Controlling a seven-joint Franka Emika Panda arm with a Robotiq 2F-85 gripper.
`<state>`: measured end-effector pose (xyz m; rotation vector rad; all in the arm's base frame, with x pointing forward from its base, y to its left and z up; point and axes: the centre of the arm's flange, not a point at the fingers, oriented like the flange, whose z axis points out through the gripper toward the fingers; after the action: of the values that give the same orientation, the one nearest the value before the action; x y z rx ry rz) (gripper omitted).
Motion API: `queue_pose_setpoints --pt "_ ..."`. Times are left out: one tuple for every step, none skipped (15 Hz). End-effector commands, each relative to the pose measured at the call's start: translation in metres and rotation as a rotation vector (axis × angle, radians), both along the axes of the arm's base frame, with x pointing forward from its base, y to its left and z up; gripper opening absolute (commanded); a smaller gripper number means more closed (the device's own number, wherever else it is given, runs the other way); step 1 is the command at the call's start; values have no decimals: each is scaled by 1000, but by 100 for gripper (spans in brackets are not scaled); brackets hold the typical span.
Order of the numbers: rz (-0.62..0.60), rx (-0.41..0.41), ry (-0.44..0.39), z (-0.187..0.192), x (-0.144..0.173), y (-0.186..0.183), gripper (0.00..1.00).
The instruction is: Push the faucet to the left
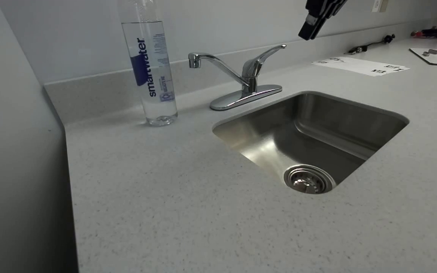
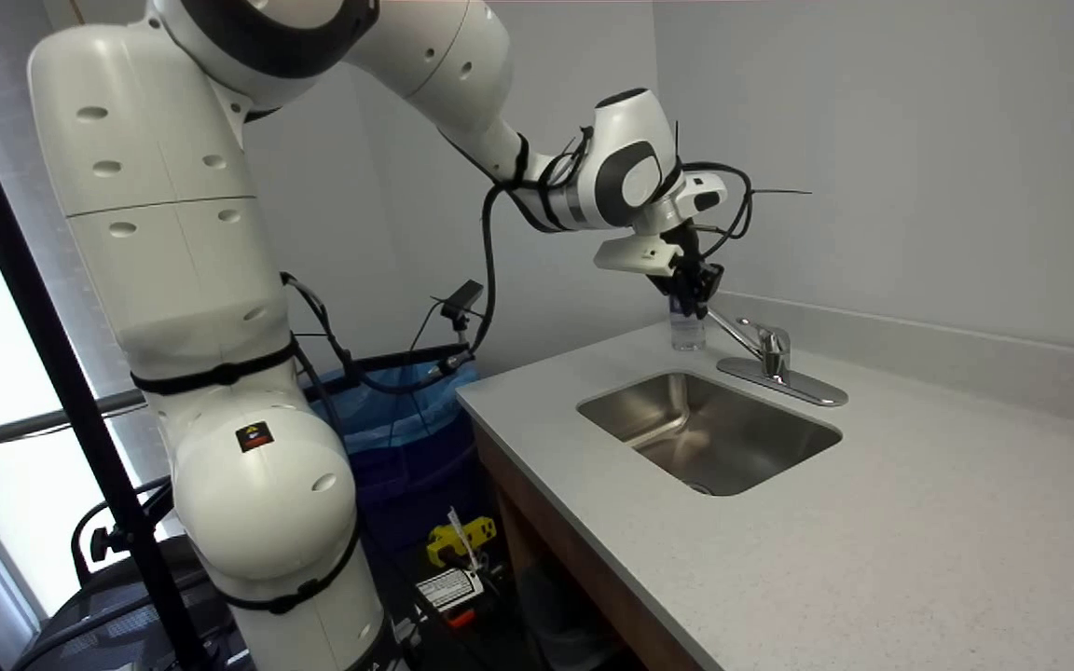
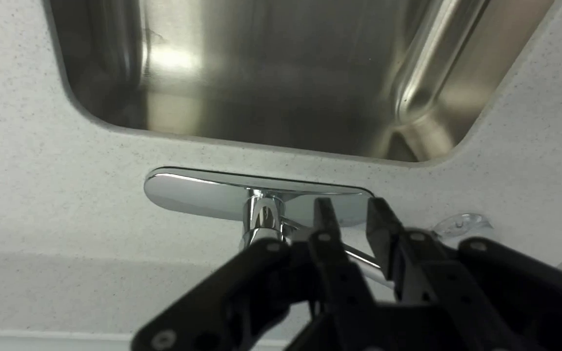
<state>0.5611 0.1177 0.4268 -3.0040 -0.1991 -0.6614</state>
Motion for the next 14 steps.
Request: queue_pose_setpoints --pt "4 21 -11 18 -20 -11 56" --pt "1 27 -12 21 -22 -12 65" --pt "-3 32 -15 24 -24 -13 71" --pt "-6 37 -18 27 -26 -15 80" --pt "-10 42 -24 30 -30 -16 87" --pt "-15 48 -30 32 -33 -16 93" --pt "-18 53 -34 35 -36 -17 99" --pt "-20 57 -38 38 -40 -18 100" --pt "-25 62 -42 41 -44 -20 100" --pt "-23 62 -41 44 -48 -22 100" --pt "-29 69 -45 46 -52 -23 100" --pt "-31 84 -62 50 -57 -25 100" --pt "-40 100 -64 54 -62 -28 100" --pt "-45 122 -54 58 -68 -30 100"
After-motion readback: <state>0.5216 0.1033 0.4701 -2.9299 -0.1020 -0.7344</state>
